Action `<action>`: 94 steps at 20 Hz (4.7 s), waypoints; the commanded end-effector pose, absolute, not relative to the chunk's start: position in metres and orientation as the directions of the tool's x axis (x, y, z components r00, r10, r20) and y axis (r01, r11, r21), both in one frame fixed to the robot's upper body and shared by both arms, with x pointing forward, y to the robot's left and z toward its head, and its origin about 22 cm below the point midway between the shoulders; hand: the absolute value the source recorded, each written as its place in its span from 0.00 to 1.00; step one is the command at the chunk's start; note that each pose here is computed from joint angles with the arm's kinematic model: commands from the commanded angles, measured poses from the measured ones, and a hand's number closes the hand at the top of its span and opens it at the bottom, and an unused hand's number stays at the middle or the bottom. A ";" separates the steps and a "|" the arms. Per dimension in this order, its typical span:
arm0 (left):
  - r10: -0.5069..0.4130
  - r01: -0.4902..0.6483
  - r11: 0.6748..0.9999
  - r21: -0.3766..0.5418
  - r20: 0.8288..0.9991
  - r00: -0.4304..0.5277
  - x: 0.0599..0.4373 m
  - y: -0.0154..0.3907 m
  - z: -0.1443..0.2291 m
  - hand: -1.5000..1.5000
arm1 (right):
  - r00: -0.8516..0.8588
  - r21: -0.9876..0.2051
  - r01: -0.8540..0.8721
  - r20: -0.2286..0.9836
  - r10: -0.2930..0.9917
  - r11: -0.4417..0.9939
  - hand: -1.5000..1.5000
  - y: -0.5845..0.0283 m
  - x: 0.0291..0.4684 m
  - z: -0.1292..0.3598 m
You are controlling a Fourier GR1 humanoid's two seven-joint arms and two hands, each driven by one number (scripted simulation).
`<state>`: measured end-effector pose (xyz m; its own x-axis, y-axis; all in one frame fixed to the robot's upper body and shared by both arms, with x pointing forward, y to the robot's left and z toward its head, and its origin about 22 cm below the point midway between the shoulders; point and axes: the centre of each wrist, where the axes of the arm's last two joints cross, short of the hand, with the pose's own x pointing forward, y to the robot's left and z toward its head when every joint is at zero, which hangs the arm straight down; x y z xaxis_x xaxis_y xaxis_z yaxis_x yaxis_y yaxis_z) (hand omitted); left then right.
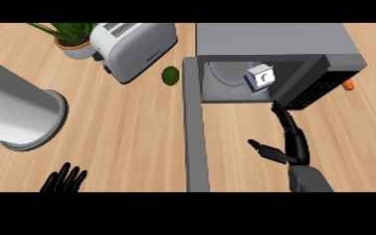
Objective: Pick up the milk, place it into the microwave and close the microwave
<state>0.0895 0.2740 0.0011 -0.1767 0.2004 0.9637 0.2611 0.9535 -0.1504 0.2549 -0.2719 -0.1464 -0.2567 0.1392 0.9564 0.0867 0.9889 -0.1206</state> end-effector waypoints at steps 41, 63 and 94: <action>-0.219 0.825 0.514 0.235 0.966 -0.139 0.213 0.043 -0.075 1.00 | -0.359 0.003 0.096 0.933 0.032 0.995 0.00 -0.426 0.158 -0.090; -0.097 0.619 0.738 0.269 0.950 -0.297 0.265 -0.007 0.001 1.00 | -0.420 -0.020 -0.145 0.906 -0.043 0.989 0.00 -0.407 0.210 -0.025; -0.143 0.400 0.875 0.273 0.935 -0.325 0.347 -0.024 0.080 1.00 | -0.486 -0.047 -0.468 0.848 -0.212 0.882 0.00 -0.382 0.276 0.061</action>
<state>0.3471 0.0036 0.0528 -0.2624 -0.1948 0.9451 0.3616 0.8882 0.2835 0.2721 -0.3856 0.0561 -0.4878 -0.1542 0.8592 -0.3798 0.9237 -0.0498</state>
